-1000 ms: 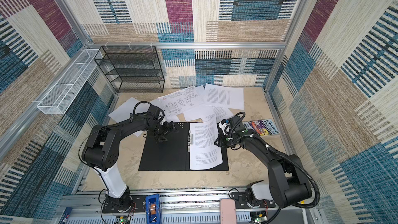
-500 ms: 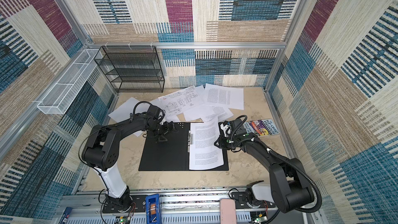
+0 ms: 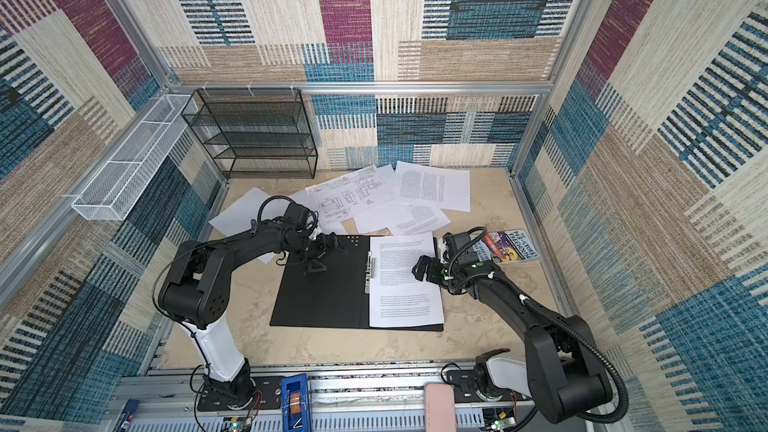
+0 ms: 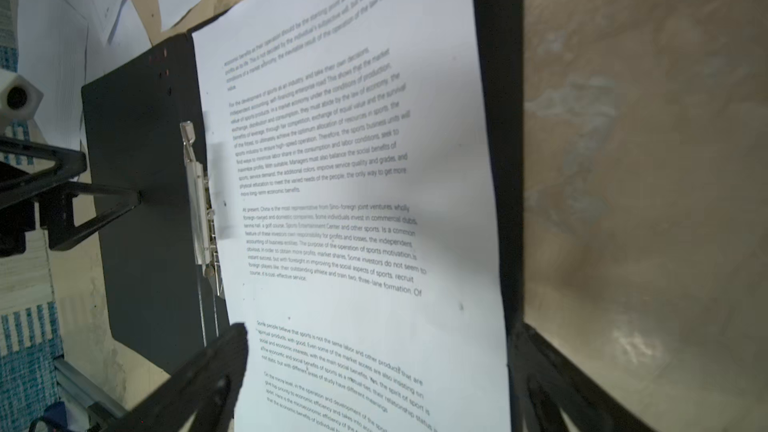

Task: Put the files into the folder
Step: 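Release the sheet and draw the right gripper back toward the robot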

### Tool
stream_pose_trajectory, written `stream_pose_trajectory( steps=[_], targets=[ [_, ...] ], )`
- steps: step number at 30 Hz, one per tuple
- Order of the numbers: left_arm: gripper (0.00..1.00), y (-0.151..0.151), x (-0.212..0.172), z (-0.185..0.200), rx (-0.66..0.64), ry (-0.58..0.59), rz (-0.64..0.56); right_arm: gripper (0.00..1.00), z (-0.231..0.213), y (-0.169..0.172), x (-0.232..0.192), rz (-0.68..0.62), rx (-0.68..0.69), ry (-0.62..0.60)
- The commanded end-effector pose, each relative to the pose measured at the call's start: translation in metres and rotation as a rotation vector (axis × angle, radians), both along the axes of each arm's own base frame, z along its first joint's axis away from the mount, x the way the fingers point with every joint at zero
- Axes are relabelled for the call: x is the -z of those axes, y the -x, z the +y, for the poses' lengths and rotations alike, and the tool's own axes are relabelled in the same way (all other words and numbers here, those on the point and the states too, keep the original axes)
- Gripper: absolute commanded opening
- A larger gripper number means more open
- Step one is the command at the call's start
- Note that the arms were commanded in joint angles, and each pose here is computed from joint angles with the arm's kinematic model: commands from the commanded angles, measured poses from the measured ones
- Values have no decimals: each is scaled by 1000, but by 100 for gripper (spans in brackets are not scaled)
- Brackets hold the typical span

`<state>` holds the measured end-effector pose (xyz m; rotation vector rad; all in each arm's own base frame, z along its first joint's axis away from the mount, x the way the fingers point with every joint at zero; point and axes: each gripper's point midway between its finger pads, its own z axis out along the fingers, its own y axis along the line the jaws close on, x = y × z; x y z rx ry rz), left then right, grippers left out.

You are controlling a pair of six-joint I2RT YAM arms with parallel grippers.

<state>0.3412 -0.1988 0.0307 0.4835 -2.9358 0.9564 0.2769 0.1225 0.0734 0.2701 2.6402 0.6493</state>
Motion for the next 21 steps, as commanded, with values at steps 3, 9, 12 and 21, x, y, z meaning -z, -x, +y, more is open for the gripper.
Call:
stream_pose_trajectory(
  steps=[3,9,12,21],
  targets=[
    [100,46,56,61,-68,-318,165,100,-32,-26,-26,-105,153,39],
    [100,53,55,65,-105,-277,174,97,-32,-28,-20,-114,150,14],
    [100,58,57,65,-109,-265,183,93,-28,-19,-4,-62,161,-22],
    [100,59,61,65,-116,-257,191,90,-14,15,17,-5,164,-83]
  ],
)
